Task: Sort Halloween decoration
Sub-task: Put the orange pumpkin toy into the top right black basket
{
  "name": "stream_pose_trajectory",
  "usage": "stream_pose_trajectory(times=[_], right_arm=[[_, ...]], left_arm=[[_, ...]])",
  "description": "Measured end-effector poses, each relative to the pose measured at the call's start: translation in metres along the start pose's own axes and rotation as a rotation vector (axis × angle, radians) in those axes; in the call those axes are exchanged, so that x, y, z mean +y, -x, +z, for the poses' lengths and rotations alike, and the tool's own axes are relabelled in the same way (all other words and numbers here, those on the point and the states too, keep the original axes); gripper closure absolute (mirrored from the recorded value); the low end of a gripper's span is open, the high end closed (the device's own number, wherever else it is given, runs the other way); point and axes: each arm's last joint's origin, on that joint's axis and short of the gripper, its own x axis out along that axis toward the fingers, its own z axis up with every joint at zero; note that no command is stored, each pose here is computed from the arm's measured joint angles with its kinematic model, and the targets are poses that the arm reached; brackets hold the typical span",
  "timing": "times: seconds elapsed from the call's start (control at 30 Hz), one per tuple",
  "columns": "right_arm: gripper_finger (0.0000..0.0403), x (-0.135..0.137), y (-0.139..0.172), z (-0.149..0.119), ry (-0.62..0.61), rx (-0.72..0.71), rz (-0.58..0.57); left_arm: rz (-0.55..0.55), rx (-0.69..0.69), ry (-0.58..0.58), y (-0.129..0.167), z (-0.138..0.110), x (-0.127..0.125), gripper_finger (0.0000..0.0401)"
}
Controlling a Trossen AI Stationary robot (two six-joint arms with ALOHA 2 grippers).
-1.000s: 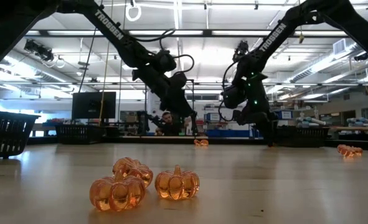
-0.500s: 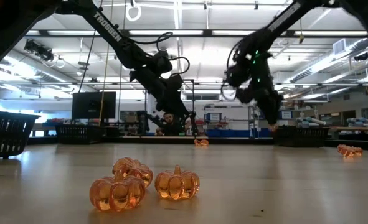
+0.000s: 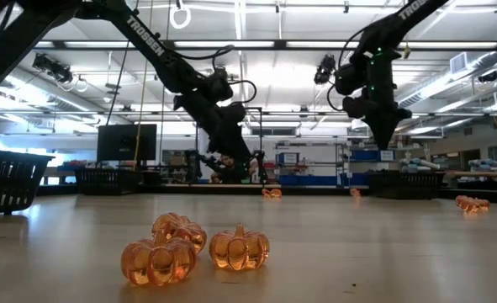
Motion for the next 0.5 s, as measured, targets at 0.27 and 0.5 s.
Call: stream_pose_trajectory(times=[0.27, 0.5], right_arm=[[0.0325, 0.028, -0.012, 0.001, 0.064, -0.045, 0.061], [0.0244, 0.069, -0.046, 0.020, 0.171, -0.114, 0.030]], left_arm=[[-0.020, 0.063, -0.059, 0.000, -0.006, -0.002, 0.0159], [-0.013, 0.038, -0.126, 0.000, -0.004, -0.001, 0.0159]])
